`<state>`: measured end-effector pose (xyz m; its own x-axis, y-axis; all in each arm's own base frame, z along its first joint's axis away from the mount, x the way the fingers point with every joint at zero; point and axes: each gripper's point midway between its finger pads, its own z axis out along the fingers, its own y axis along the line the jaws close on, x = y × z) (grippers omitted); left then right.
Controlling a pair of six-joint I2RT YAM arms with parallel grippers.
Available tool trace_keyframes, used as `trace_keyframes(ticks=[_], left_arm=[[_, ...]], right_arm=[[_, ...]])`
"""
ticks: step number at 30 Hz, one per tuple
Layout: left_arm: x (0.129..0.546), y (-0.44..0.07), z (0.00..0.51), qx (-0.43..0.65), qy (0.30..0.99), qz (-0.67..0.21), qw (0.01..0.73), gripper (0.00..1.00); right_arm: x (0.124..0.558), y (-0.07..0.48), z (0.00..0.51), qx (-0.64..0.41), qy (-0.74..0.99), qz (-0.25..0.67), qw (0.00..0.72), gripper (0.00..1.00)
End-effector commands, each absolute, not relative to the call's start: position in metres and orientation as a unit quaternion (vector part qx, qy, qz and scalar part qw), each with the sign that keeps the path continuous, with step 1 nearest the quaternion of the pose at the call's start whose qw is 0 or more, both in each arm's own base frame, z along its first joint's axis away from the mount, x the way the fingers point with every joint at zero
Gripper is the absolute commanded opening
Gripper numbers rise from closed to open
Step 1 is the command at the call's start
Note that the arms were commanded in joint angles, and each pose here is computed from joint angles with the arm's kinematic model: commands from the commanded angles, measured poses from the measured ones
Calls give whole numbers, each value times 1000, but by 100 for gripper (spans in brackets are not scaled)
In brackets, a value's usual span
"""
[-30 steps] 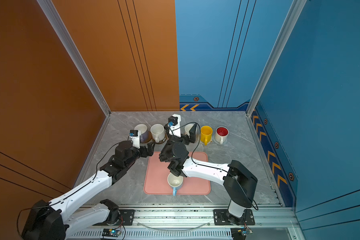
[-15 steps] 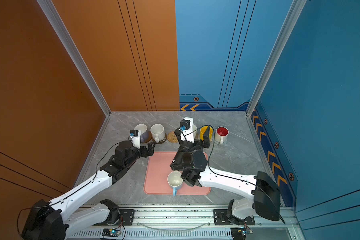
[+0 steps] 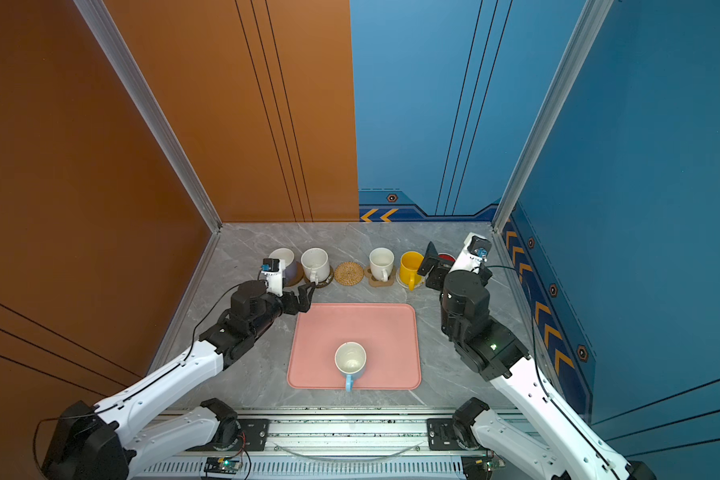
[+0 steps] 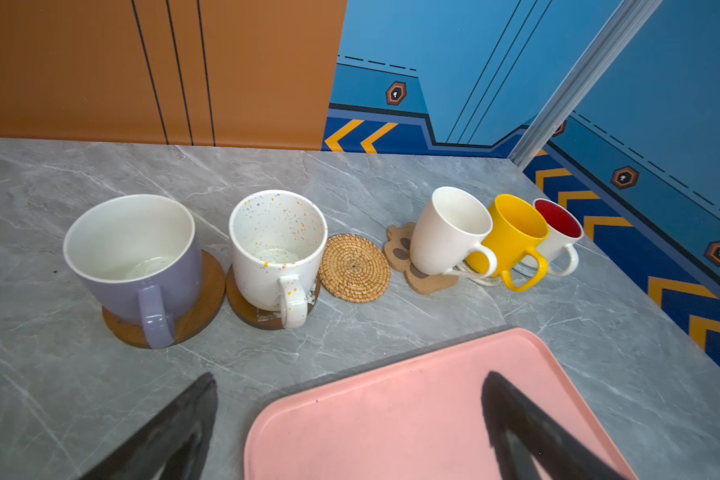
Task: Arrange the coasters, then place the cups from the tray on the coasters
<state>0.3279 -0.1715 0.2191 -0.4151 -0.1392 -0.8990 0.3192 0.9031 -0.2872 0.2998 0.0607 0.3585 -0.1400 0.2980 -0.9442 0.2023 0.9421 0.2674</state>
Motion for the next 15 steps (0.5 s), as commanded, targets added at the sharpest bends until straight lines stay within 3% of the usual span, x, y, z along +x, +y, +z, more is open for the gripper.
trace_keyframes(ticks=[1, 6, 15], left_arm=[[316, -194, 243, 78, 809, -260, 522, 99], [281, -221, 243, 135, 841, -268, 449, 96], [177, -253, 219, 268, 886, -245, 290, 90]], right_arm=[[296, 59, 299, 190, 830, 20, 524, 100], [313, 58, 268, 215, 848, -3, 484, 100], [328, 57, 223, 234, 870, -26, 433, 100]])
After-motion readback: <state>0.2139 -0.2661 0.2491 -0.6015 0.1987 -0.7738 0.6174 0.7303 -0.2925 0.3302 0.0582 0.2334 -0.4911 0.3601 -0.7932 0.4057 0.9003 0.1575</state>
